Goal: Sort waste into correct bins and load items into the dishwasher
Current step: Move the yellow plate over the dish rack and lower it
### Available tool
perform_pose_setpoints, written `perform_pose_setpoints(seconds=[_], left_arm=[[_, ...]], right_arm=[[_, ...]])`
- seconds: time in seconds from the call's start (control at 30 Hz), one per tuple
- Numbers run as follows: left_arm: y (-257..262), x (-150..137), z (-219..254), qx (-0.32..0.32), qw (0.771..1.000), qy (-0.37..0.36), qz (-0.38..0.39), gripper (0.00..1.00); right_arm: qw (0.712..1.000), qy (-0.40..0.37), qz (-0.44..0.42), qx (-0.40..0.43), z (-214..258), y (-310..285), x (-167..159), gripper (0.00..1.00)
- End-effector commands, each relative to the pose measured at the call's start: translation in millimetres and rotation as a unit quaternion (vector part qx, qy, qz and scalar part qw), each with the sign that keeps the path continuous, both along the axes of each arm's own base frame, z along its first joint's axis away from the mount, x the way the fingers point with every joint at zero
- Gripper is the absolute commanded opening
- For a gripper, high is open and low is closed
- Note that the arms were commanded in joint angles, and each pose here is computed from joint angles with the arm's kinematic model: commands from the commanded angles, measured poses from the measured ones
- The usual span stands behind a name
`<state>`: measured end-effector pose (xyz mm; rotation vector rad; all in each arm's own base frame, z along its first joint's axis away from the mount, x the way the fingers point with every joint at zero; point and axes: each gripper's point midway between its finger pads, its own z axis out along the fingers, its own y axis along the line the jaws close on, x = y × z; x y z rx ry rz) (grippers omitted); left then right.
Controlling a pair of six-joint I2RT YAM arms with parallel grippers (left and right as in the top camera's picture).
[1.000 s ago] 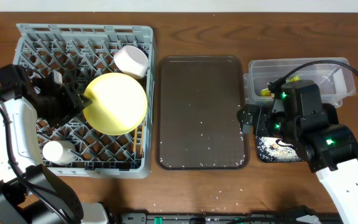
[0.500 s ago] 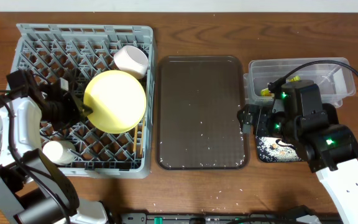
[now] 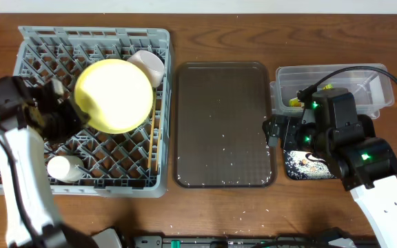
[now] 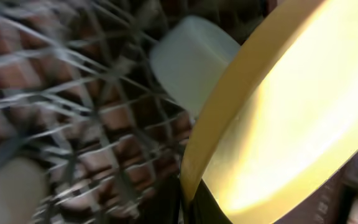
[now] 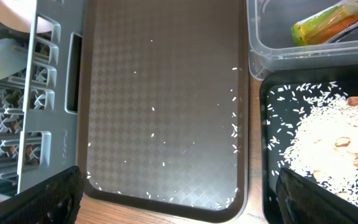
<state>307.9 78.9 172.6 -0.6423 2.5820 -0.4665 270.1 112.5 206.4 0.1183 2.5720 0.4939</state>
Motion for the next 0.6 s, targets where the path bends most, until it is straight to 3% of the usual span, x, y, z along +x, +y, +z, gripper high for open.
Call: perform_pose_setpoints(seconds=[0.0,0.27,0.57], left_arm=[[20.2,-10.1,18.3,0.103,0.994,0.010,0.037,0.07],[4.4,-18.4,20.8,0.232,0.970,0.055,0.041,0.07],[-38.3,-9.0,31.0,0.339,0.940,0.036,0.001,0.08]], right_arm=[[1.000,-0.003,-0.010,0.002,2.3,-2.1,3.0,0.97],[1.000,-0.004,-0.009,0.003,2.8,-1.8,3.7,0.97],[1.000,-0.005,-0.009,0.002,2.9,-1.8,3.8,0.97]])
